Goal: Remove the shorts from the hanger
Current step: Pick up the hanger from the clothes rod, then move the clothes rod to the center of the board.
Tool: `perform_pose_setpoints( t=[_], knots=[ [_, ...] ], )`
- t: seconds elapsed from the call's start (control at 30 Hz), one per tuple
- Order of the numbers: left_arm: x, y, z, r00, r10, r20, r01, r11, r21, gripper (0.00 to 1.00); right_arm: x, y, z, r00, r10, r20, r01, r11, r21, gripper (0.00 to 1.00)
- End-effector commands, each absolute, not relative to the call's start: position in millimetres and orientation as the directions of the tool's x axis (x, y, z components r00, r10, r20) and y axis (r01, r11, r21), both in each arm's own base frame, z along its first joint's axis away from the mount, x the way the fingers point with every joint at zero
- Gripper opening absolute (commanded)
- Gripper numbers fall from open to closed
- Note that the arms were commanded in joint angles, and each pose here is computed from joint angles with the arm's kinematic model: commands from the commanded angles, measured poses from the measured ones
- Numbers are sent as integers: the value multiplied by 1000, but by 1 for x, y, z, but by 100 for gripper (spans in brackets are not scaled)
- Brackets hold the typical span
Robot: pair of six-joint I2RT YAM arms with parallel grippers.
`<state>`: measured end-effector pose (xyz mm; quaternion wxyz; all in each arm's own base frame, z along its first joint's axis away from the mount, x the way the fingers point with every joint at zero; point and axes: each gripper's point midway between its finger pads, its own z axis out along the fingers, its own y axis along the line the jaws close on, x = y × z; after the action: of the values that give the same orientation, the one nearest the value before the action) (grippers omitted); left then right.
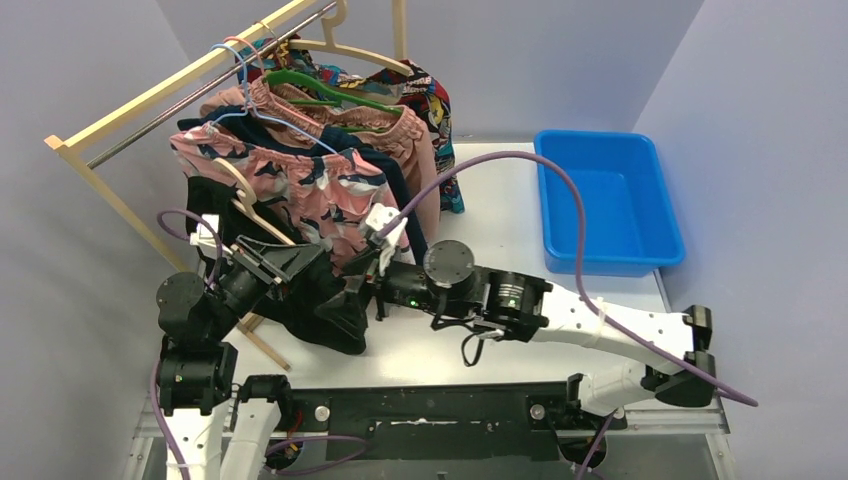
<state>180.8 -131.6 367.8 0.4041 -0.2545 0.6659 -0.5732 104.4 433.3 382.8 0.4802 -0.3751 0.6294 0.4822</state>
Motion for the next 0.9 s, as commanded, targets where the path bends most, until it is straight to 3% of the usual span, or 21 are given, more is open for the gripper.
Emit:
perform_pose_setpoints(
  t=[0.0, 0.13, 0.23, 0.27, 0.33, 0.4, 0.43, 0.53, 0.6, 0.73, 0.87],
  knots=[
    [172, -125, 406, -464, -812, -353, 254, 260, -932, 7, 137, 443, 389, -171, 11, -985, -895, 417, 159, 84],
    [172, -124, 404, -459, -819, -344, 244, 257, -935, 8, 149, 458, 369, -151, -83, -985, -878, 468, 95, 81],
    [170, -124, 405, -455, -819, -350, 254, 257, -932, 9, 155, 470, 356, -129, -147, -981, -879, 474, 45, 71],
    [170, -124, 405, -455, -817, -354, 257, 260, -931, 10, 157, 472, 356, -120, -150, -981, -876, 481, 34, 64],
    [169, -125, 405, -463, -809, -362, 262, 265, -928, 13, 167, 471, 358, -103, -148, -984, -855, 518, 12, 35],
    [167, -125, 405, -457, -802, -384, 275, 283, -919, 22, 176, 461, 358, -95, -156, -983, -824, 567, -11, 6],
    [165, -124, 407, -445, -800, -402, 287, 298, -910, 30, 179, 454, 356, -94, -164, -982, -815, 579, -19, 0],
    [163, -120, 408, -407, -789, -460, 306, 357, -883, 52, 180, 431, 348, -125, -169, -978, -829, 560, 10, 0],
    [162, -123, 407, -414, -762, -497, 329, 384, -863, 61, 185, 410, 348, -172, -133, -976, -830, 553, 71, 0],
    [160, -140, 399, -511, -660, -550, 389, 393, -833, 68, 194, 364, 355, -210, -65, -975, -836, 530, 145, 0],
    [145, -153, 410, -543, -565, -621, 510, 365, -779, 69, 185, 318, 348, -209, -117, -971, -868, 480, 129, 0]
  ],
)
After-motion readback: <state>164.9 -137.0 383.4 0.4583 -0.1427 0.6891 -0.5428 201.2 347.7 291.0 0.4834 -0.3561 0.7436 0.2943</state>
